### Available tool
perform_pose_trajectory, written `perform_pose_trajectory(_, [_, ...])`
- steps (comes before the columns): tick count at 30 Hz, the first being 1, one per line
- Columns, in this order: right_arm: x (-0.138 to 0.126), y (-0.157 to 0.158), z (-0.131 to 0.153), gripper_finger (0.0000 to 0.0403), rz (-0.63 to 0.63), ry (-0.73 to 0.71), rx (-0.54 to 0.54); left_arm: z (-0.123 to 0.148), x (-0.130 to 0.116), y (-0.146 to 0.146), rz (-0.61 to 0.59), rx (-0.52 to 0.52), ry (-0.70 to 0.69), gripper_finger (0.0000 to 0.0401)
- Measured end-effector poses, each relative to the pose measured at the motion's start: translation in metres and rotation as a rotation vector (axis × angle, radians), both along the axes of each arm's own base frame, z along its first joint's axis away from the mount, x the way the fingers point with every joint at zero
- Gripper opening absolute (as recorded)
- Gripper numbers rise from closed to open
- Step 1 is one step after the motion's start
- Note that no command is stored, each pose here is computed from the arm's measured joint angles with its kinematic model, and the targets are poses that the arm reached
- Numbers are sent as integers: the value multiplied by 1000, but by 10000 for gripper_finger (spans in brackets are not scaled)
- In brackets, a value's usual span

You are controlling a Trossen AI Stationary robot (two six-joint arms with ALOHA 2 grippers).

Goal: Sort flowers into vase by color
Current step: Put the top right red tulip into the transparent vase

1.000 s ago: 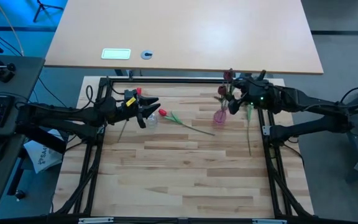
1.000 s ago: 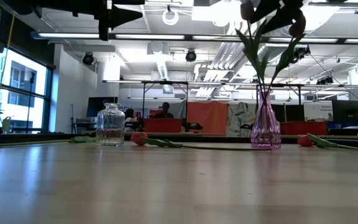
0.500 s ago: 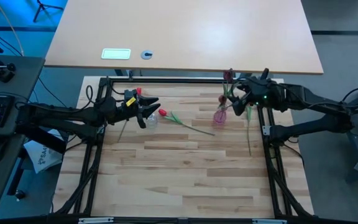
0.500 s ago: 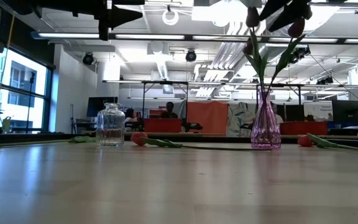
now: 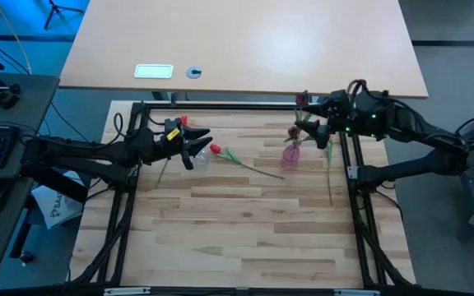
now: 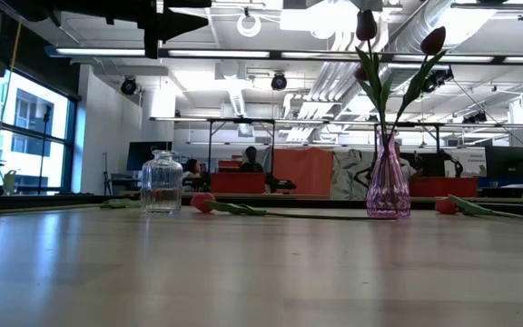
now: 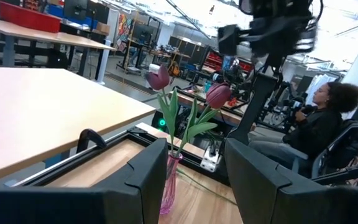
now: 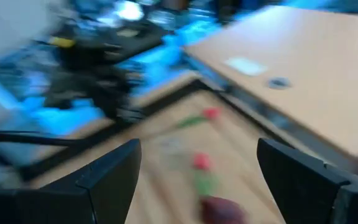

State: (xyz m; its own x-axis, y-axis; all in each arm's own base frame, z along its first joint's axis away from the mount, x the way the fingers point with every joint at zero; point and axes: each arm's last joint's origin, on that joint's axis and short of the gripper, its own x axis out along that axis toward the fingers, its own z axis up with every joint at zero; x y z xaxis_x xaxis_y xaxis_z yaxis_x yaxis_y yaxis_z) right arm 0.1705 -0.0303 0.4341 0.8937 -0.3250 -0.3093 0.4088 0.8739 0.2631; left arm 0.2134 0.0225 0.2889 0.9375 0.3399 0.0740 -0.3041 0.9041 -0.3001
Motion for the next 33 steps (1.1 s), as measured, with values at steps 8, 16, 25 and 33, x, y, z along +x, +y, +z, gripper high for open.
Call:
perform_pose_trajectory(8, [34,26,-3,316,344,-56,183,-1,0,1,18,-2,9,150])
perform_pose_trajectory(16, [63,82,-65,316,439,338,411,-1,0,0,-9,-1,14,150])
perform_pose_trajectory(25, [-2,111,-138,316,92,922,508,-1,0,-1,-41,1,14,150])
perform_pose_trajectory(33, [-35,93,-197,316,-261,854,727,-1,0,-1,-37,1,13,150])
